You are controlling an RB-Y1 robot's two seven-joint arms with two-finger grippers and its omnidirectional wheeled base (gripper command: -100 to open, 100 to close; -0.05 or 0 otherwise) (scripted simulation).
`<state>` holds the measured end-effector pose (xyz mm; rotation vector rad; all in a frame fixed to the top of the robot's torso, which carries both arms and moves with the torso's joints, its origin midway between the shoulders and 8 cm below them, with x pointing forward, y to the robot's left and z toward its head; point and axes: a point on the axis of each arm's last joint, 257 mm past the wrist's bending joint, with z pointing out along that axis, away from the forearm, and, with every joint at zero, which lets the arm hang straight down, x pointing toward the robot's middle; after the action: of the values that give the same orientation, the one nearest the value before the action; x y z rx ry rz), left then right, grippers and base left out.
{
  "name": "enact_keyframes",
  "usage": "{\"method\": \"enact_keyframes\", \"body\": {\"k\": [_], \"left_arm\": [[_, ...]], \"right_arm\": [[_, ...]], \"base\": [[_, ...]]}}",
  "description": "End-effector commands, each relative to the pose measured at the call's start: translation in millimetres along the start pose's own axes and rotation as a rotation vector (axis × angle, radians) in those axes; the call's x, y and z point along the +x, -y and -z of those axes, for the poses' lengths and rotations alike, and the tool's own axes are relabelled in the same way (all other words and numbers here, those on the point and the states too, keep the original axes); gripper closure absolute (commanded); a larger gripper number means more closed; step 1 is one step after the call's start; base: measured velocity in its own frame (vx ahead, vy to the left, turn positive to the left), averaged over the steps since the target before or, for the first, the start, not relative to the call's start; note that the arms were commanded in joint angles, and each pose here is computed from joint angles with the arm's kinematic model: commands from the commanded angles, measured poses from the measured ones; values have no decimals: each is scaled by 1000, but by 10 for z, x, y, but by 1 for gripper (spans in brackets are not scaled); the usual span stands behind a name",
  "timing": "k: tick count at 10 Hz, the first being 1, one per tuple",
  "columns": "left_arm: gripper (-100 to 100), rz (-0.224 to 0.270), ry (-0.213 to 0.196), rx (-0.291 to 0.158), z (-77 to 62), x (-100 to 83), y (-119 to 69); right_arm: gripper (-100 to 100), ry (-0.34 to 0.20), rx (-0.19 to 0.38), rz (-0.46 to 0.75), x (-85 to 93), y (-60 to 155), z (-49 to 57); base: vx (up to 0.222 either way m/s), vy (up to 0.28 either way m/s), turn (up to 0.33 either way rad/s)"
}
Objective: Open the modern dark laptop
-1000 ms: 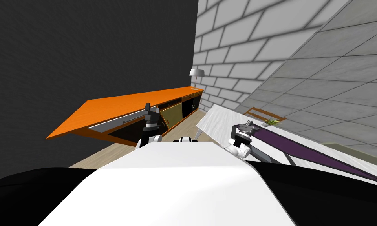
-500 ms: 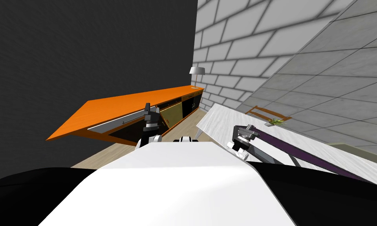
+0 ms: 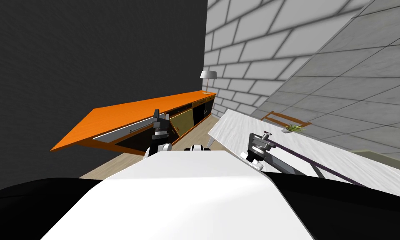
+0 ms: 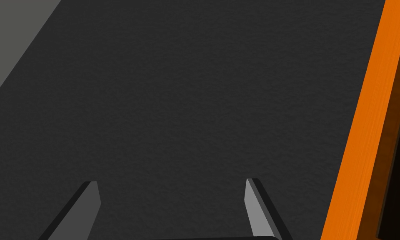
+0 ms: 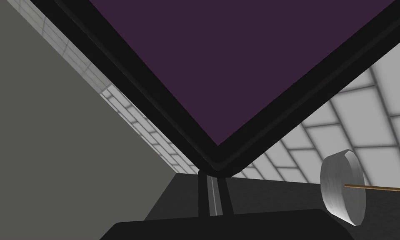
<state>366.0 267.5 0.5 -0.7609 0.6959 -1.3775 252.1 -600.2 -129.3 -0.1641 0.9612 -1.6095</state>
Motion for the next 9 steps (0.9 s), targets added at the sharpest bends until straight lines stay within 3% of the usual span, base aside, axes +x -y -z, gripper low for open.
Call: {"method": "enact_keyframes", "body": {"k": [1, 3, 4, 7, 8, 9], "left_arm": [[0, 0, 0, 0, 0, 0, 0], [0, 0, 0, 0, 0, 0, 0], [0, 0, 0, 0, 0, 0, 0], [0, 0, 0, 0, 1, -2, 0], [0, 0, 0, 0, 0, -1, 0], [0, 0, 0, 0, 0, 0, 0]], "right_arm": [[100, -2, -2, 4, 20, 8, 13], [100, -2, -2, 4, 20, 8, 13], [100, 43, -15, -6, -102, 1, 43], [100, 94, -37, -46, -331, -171, -44], [-100, 94, -36, -44, -269, -104, -185], [-100, 96, -36, -45, -258, -84, -263]], "base": [[-8, -10, 29], [-9, -12, 35], [42, 54, -158], [71, -37, -324], [-12, 14, -30], [-9, 81, -23]]}}
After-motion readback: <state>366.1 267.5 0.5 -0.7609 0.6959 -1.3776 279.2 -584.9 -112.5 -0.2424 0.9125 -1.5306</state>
